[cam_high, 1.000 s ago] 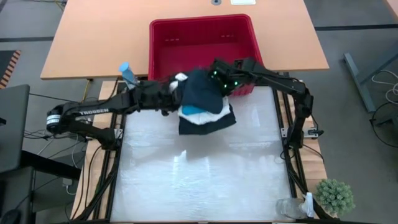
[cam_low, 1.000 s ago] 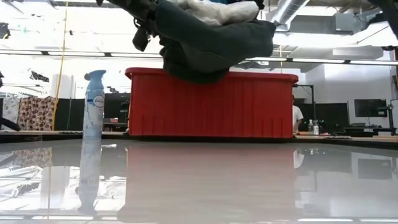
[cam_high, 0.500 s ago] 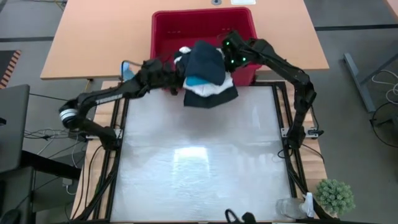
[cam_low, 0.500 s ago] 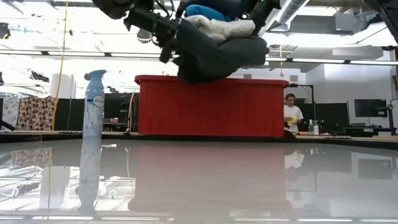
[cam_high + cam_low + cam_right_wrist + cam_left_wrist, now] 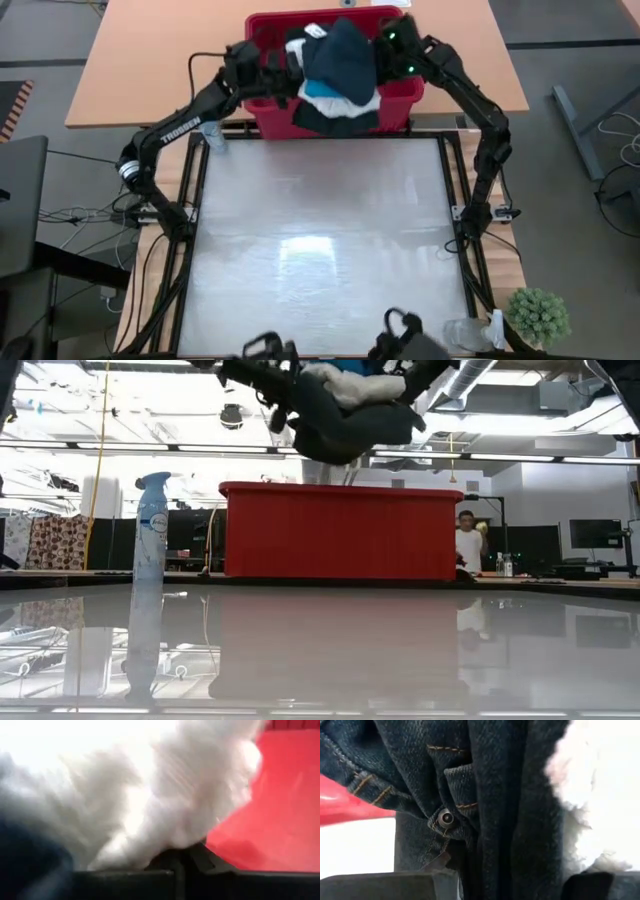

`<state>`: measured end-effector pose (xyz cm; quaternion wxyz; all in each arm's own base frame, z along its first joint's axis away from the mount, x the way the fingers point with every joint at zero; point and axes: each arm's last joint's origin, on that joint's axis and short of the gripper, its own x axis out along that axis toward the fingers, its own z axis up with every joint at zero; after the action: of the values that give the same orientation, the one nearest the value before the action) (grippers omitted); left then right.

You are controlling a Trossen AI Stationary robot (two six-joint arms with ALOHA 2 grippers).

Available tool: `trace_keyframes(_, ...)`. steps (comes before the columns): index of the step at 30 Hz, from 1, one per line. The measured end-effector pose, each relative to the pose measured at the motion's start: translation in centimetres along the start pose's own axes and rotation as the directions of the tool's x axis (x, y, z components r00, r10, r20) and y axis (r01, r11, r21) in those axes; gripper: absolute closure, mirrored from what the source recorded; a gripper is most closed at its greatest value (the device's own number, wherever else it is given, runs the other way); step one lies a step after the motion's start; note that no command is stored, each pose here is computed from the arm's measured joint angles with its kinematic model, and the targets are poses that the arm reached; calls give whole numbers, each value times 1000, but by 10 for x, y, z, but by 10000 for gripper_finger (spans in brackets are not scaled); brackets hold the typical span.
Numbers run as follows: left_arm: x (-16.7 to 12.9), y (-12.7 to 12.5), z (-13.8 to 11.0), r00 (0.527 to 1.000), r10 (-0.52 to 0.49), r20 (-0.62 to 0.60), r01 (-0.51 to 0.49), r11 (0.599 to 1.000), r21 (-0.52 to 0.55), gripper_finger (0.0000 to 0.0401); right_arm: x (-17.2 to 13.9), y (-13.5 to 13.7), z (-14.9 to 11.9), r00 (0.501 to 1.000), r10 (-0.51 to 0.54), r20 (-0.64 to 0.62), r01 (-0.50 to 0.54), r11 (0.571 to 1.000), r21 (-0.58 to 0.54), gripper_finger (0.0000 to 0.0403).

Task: Fold Laundry from Bin
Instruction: Put the stacked clothes into the red bin

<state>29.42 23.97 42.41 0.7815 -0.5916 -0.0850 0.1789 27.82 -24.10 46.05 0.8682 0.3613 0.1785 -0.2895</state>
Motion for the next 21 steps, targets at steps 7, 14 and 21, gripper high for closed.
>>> trace_keyframes(7, 28, 23, 44, 999, 13, 37, -12, 1000, -21, 289, 23, -46, 30, 997, 38, 72, -41, 998, 37, 374)
trace_keyframes(14, 54, 50, 95, 994, 21, 111, -22, 1000, 10, 289, 69, -99, 56, 977, 106, 185, -114, 993, 32, 374)
trace_keyframes(21, 82, 93, 135, 984, 49, 171, -57, 998, 41, 289, 104, -151, 74, 953, 148, 264, -166, 985, 46, 374)
